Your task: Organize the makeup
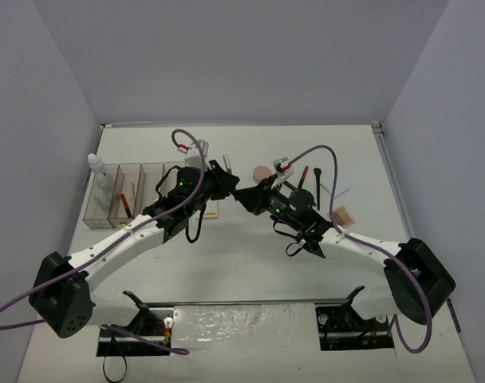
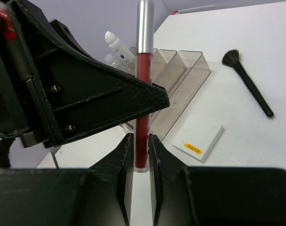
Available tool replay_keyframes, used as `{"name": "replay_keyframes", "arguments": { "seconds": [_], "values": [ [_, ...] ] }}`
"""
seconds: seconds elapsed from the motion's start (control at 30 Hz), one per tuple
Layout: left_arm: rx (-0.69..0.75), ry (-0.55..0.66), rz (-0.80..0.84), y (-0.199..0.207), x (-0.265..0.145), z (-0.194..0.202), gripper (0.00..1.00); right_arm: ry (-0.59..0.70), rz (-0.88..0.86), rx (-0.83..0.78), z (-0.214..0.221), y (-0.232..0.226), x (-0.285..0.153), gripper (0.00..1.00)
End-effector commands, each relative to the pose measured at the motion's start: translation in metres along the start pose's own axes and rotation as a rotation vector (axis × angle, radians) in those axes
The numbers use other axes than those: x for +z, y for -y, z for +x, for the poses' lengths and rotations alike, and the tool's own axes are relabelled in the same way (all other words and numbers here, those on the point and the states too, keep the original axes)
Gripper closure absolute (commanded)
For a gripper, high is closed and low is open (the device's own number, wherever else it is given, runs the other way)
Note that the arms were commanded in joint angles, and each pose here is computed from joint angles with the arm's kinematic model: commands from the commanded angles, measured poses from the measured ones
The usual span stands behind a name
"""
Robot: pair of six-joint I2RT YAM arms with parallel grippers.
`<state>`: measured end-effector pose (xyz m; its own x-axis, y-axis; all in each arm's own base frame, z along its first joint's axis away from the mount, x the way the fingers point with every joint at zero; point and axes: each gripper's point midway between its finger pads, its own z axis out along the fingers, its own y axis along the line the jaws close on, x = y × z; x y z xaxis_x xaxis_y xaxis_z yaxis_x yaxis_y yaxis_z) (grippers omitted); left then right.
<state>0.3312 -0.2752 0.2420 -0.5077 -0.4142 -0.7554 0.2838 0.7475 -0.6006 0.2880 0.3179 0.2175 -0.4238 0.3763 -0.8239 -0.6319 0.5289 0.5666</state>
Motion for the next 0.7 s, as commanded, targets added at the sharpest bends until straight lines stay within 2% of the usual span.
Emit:
{"name": "replay_keyframes", "arguments": {
  "seconds": [0.0,0.07,0.1,0.13,0.27,0.33,0.4,0.5,0.57,0.67],
  "values": [
    [-0.029,0.102,0.078,0.026,0.002,-0.029,0.99,0.125,-0.114,-0.011,-0.037,-0.033,-0.001,1.00],
    [-0.019,0.092,0.077,0.025,0.003,-0.026,1.00,0.117,-0.104,-0.012,-0.035,-0.030,0.000,0.98],
    [-0.006,0.086,0.072,0.024,0.003,-0.025,1.00,0.111,-0.096,-0.016,-0.033,-0.028,0.000,0.91],
    [0.013,0.080,0.060,0.021,0.001,-0.024,1.00,0.103,-0.088,-0.022,-0.031,-0.026,0.001,0.79],
    [0.096,0.057,-0.065,-0.009,-0.009,-0.026,1.00,0.061,-0.015,-0.066,-0.027,-0.014,-0.002,0.40],
    [0.128,0.052,-0.140,-0.028,-0.018,-0.034,1.00,0.042,0.026,-0.129,-0.030,-0.008,-0.005,0.32],
    [0.170,0.022,-0.284,-0.066,-0.033,-0.044,1.00,0.006,0.101,-0.194,-0.030,0.004,-0.010,0.22],
    [0.249,-0.017,-0.476,-0.116,-0.065,-0.065,1.00,-0.068,0.231,-0.282,-0.026,0.028,-0.025,0.12],
    [0.282,-0.026,-0.577,-0.147,-0.082,-0.084,1.00,-0.065,0.300,-0.335,-0.033,0.039,-0.033,0.10],
    [0.359,-0.125,-0.741,-0.199,-0.116,-0.104,1.00,-0.072,0.411,-0.390,-0.036,0.060,-0.051,0.09]
  ]
}}
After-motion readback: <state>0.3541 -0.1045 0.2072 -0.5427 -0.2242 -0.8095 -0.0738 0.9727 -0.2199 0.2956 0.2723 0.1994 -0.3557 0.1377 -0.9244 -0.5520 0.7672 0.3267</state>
